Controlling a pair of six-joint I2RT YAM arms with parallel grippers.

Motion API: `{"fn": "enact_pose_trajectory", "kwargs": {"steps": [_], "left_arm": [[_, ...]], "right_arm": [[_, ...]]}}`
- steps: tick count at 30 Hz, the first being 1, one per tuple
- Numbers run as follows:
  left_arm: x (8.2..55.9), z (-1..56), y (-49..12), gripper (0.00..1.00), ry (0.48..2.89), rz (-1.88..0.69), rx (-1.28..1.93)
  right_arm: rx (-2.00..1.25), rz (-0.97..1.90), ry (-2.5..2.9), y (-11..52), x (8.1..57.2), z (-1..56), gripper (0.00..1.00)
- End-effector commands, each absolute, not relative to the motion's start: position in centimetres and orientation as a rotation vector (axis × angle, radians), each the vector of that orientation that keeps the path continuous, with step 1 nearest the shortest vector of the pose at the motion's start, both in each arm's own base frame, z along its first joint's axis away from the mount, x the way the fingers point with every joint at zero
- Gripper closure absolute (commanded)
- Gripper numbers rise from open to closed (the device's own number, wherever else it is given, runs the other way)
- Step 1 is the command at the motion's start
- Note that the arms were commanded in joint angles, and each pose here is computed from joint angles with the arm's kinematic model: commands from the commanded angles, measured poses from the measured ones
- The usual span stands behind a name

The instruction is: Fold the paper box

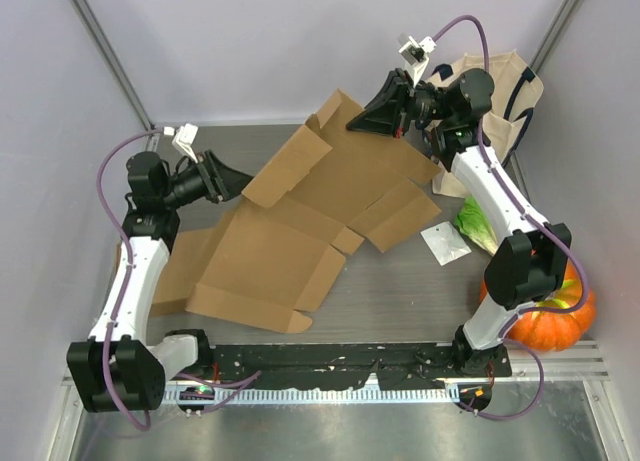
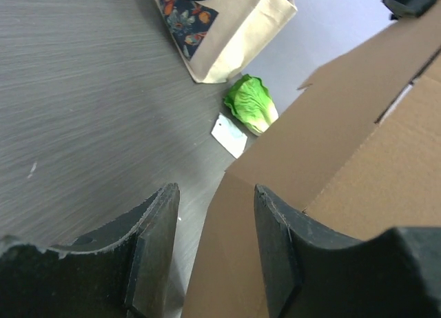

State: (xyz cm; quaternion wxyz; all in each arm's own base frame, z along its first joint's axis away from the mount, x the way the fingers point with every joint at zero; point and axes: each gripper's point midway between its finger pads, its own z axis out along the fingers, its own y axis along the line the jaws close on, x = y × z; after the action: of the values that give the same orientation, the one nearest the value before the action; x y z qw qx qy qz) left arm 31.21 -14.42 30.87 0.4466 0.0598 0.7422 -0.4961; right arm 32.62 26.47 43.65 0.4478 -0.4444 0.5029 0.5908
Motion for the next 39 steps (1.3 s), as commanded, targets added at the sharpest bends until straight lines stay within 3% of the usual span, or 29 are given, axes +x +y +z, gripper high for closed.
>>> {"fn": "enact_pose_trajectory", "kwargs": {"steps": [1, 9, 13, 15, 29, 34, 37, 39], "left_arm": [[28.8, 32.6, -15.2, 0.48, 1.746, -1.294, 0.244], [27.0, 32.3, -15.1, 0.42, 1.719, -1.285, 0.229], [29.0, 32.6, -12.7, 0.41, 1.741, -1.084, -0.011], [28.7, 33.7, -12.7, 0.37, 1.697, -1.082, 0.008], [24.9, 34.6, -15.9, 0.33, 1.579, -1.433, 0.228], [26.2, 32.1, -15.3, 0.38, 1.697, -1.347, 0.165], [27.2, 31.3, -15.1, 0.52, 1.732, -1.289, 0.139], [27.7, 30.5, -15.2, 0.56, 1.775, -1.252, 0.141]], "right_arm": [[-1.113, 1.470, 1.172, 26.0, 31.7, 45.5, 0.99], [-1.002, 1.454, 1.245, 25.8, 33.9, 45.1, 0.99], [-0.957, 1.160, 1.511, 25.5, 36.9, 41.7, 0.99], [-0.918, 1.291, 1.490, 25.9, 36.0, 42.8, 0.99], [-0.936, 1.240, 1.407, 24.5, 34.8, 44.8, 0.99], [-0.940, 1.240, 1.389, 24.5, 34.6, 45.5, 0.99], [-0.945, 1.242, 1.371, 24.5, 34.3, 45.8, 0.99], [-0.937, 1.264, 1.370, 24.5, 33.9, 46.0, 0.99]]}}
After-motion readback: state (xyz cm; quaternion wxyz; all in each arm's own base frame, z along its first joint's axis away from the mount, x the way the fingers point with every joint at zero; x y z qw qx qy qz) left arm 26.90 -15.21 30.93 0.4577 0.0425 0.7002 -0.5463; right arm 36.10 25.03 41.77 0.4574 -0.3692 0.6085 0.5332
